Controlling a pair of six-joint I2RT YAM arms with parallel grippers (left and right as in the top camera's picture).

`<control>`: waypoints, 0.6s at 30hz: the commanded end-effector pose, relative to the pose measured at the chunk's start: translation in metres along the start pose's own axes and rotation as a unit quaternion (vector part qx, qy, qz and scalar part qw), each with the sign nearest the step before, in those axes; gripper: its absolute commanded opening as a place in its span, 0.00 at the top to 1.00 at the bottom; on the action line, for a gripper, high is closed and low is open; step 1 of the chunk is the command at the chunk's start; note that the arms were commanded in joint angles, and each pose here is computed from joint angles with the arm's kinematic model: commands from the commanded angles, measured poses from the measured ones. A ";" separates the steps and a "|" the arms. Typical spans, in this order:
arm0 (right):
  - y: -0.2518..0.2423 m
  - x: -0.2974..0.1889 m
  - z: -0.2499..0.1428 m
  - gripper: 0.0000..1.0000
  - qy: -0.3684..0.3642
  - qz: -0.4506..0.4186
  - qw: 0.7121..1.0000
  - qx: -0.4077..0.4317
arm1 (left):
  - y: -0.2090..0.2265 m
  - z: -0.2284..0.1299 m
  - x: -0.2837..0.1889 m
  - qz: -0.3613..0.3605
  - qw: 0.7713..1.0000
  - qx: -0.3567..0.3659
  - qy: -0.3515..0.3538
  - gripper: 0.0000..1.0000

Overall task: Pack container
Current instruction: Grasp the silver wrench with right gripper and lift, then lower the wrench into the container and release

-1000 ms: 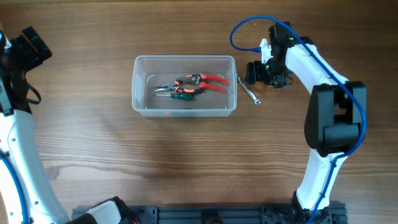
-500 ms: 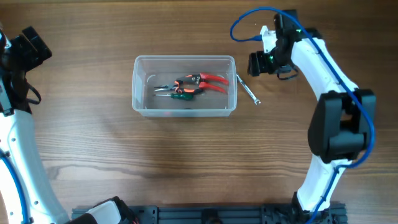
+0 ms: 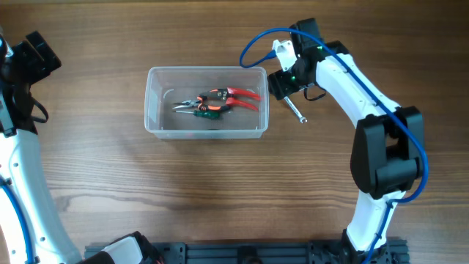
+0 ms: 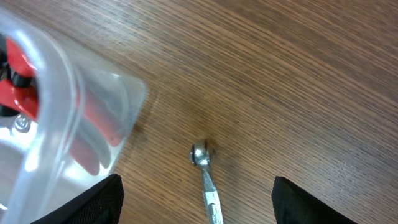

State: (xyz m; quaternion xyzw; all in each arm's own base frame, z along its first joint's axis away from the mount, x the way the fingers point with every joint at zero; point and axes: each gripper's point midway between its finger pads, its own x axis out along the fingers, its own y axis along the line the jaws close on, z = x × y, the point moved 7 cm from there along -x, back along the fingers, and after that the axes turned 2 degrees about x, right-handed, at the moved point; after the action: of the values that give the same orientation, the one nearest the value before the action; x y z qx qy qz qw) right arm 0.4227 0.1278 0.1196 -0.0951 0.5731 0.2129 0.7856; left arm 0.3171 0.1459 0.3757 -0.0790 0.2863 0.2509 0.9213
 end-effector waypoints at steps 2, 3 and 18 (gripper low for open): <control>-0.013 -0.005 -0.001 0.24 -0.006 -0.019 0.999 0.027 | 0.002 0.001 0.001 0.004 1.000 -0.008 -0.001 0.00; -0.017 -0.004 -0.002 0.28 -0.007 -0.020 0.999 0.032 | 0.002 0.001 0.001 0.004 1.000 -0.008 -0.001 0.00; -0.021 0.051 -0.022 0.60 0.052 0.028 0.997 0.059 | 0.002 0.001 0.001 0.004 1.000 -0.008 -0.001 0.00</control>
State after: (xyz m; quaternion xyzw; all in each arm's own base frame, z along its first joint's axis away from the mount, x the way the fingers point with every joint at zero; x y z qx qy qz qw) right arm 0.4257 0.1081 0.0702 -0.0552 0.6242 0.1857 0.7568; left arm 0.3171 0.1459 0.3757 -0.0790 0.2863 0.2509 0.9213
